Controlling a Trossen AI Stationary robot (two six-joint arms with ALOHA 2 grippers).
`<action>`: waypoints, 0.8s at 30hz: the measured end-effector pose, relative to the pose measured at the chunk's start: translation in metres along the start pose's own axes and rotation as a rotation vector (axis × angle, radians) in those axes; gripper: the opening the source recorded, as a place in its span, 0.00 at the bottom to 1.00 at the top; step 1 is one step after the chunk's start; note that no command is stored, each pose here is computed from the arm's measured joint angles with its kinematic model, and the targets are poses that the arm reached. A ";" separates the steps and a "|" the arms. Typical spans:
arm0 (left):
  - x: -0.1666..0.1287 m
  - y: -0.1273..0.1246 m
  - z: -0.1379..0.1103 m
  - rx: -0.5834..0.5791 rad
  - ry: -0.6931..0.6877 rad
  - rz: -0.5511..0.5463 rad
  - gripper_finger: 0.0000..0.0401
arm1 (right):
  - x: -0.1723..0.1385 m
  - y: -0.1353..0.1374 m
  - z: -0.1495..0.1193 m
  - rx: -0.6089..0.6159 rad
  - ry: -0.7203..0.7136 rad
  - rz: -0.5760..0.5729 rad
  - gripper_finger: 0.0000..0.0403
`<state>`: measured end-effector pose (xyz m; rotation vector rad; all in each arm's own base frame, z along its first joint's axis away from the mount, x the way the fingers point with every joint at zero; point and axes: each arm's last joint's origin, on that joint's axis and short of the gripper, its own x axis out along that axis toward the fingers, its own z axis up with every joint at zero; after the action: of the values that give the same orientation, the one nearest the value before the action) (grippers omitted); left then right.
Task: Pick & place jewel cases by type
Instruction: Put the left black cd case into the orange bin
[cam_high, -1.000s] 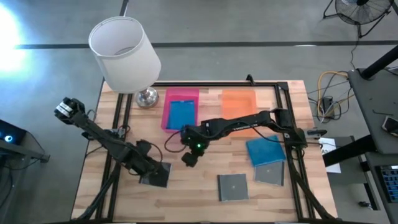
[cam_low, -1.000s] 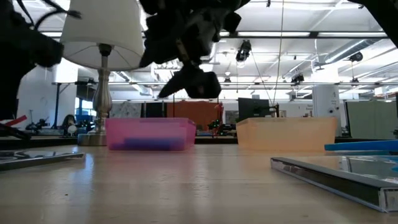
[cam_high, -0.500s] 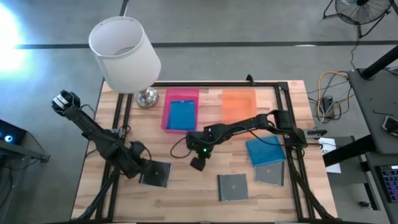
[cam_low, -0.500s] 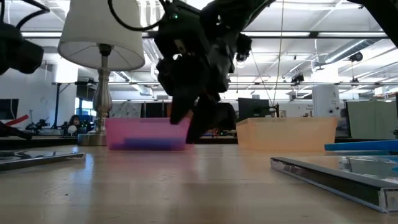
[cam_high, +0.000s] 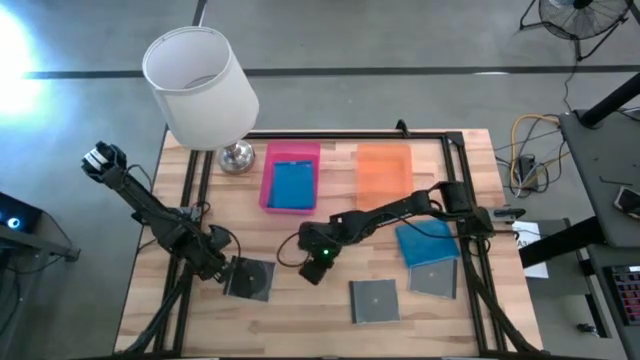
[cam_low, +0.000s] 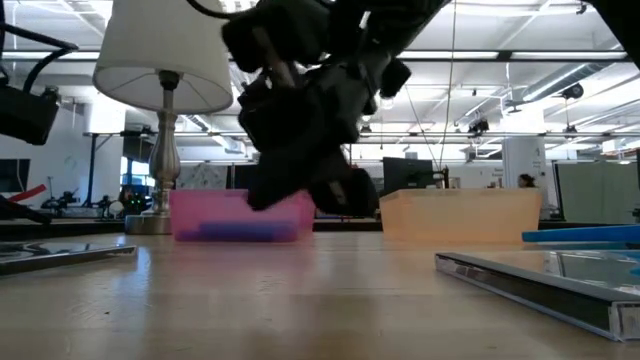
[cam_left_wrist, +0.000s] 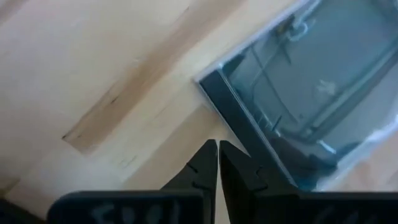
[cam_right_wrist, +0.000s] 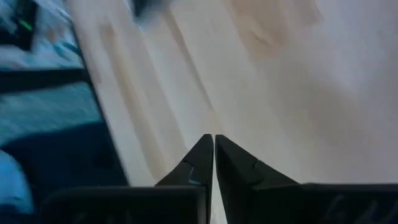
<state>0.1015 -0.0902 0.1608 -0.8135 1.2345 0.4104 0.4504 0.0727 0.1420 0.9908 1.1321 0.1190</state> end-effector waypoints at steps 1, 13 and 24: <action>-0.001 0.000 -0.001 0.015 0.009 -0.008 0.00 | 0.003 -0.001 0.002 0.023 -0.008 0.016 0.03; 0.017 0.006 -0.020 0.071 0.106 -0.097 0.00 | 0.041 0.002 0.028 0.018 -0.045 0.063 0.03; 0.041 0.016 -0.021 -0.003 0.006 -0.216 0.00 | 0.037 0.009 0.039 -0.116 -0.120 -0.058 0.03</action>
<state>0.0891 -0.1016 0.1147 -0.9404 1.1377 0.2342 0.5024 0.0742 0.1251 0.8506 1.0317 0.0765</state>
